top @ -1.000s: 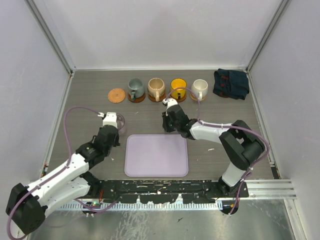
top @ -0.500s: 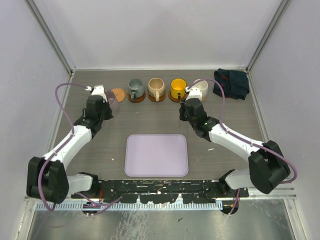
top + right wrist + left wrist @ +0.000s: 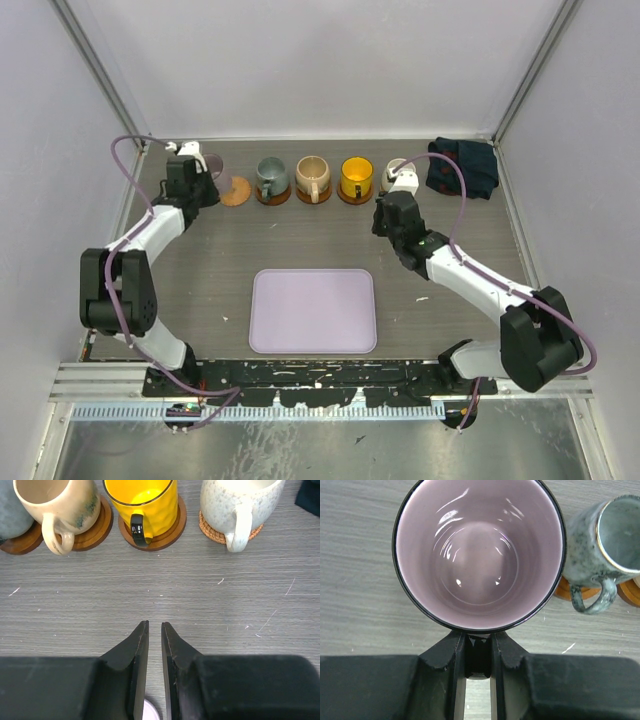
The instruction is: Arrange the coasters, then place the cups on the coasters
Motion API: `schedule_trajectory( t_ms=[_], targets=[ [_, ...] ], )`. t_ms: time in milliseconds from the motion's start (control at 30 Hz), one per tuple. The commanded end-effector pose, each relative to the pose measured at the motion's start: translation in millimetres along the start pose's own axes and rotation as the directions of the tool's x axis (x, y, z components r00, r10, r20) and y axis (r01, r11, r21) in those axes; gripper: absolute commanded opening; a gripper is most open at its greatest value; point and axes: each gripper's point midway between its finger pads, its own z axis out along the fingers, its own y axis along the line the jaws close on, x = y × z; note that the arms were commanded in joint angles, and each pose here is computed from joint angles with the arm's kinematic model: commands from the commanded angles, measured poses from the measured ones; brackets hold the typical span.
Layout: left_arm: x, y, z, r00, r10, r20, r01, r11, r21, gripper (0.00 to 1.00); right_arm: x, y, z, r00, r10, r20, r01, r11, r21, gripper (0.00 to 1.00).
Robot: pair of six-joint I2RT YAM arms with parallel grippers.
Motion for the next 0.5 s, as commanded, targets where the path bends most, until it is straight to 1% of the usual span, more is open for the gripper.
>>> schedule_trajectory(
  t_ms=[0,200,267,467],
  targets=[
    [-78.0,-20.7,5.7,0.977,0.009,0.212,-0.029,0.995,0.093,0.0,-31.7,5.3,-0.9,0.996,0.046,0.073,-0.046,0.999,-0.001,0.23],
    [-78.5,-24.9,27.6,0.98,0.03,0.196,-0.053,0.992,0.113,0.0,-36.5,5.2,0.6,0.995,0.051,0.081,-0.052,0.999,0.005,0.23],
    [-73.2,-24.9,33.3,0.983,0.041,0.18,-0.062,0.991,0.114,0.0,-38.1,5.6,1.2,0.995,0.053,0.084,-0.053,0.999,0.005,0.23],
    [-62.4,-21.6,39.1,0.985,0.074,0.157,-0.091,0.991,0.103,0.0,-36.1,10.4,5.9,0.996,0.058,0.073,-0.058,0.998,-0.012,0.23]
  ],
)
